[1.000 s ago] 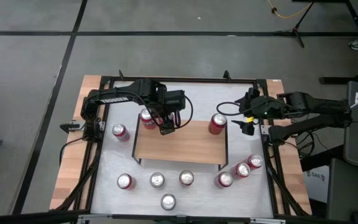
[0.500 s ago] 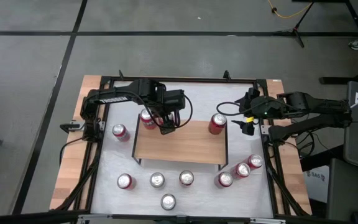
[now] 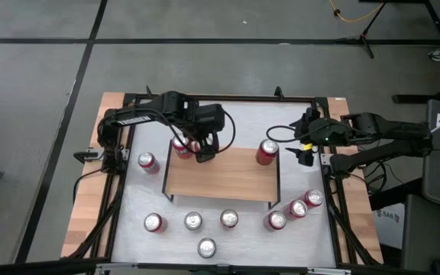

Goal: Place canned beverage on shelf
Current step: Put the red soda can on the shelf

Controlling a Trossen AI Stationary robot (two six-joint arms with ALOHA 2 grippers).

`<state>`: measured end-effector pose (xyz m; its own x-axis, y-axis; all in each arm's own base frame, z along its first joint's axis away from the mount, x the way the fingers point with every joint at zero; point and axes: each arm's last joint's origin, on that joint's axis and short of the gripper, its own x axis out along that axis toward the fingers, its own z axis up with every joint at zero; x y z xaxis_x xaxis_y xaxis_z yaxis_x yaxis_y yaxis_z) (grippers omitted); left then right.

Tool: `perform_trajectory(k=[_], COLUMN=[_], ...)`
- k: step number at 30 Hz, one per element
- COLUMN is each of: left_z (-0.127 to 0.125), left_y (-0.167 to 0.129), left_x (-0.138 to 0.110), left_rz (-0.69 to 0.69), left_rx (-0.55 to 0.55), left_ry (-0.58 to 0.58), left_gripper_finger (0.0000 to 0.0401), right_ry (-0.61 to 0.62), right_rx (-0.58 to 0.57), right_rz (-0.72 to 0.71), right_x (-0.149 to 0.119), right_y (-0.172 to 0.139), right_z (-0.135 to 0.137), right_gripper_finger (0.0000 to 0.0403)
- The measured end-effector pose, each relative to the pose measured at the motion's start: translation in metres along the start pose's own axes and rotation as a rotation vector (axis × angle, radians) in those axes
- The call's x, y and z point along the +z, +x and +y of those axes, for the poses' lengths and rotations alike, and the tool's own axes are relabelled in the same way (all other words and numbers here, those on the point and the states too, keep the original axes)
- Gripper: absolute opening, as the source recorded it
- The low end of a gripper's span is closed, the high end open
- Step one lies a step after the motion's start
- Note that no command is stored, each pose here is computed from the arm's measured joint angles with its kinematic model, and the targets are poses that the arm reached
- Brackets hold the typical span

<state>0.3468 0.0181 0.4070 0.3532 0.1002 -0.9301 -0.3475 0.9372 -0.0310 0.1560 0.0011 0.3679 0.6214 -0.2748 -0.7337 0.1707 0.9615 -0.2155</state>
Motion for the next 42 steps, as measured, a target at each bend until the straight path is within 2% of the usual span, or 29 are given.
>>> perform_trajectory(k=[6,13,20,27,33,42], left_z=[0.001,0.01,0.025,0.035,0.04,0.056], left_y=[-0.023,-0.054,-0.105,-0.145,-0.147,-0.116], left_x=[0.003,-0.012,-0.042,-0.082,-0.121,-0.178], left_rz=[-0.091,-0.172,-0.31,-0.425,-0.408,-0.296], left_rx=[-0.027,-0.006,0.022,0.053,0.064,0.063], left_ry=[0.024,0.058,0.062,0.064,-0.042,-0.271], left_gripper_finger=[0.0374,0.0374,0.0374,0.0374,0.0373,0.0373], right_ry=[-0.004,-0.004,0.009,0.055,0.07,0.105], right_rx=[-0.001,0.026,0.157,0.181,0.179,0.181], right_rz=[0.013,0.018,0.027,0.04,0.059,0.035], right_x=[0.0,0.0,0.0,-0.002,-0.01,-0.013], right_y=[-0.008,-0.013,-0.013,-0.014,-0.021,-0.027], right_z=[-0.003,-0.003,0.0,0.001,-0.002,-0.004], right_gripper_finger=[0.0388,0.0388,0.0388,0.0388,0.0388,0.0388])
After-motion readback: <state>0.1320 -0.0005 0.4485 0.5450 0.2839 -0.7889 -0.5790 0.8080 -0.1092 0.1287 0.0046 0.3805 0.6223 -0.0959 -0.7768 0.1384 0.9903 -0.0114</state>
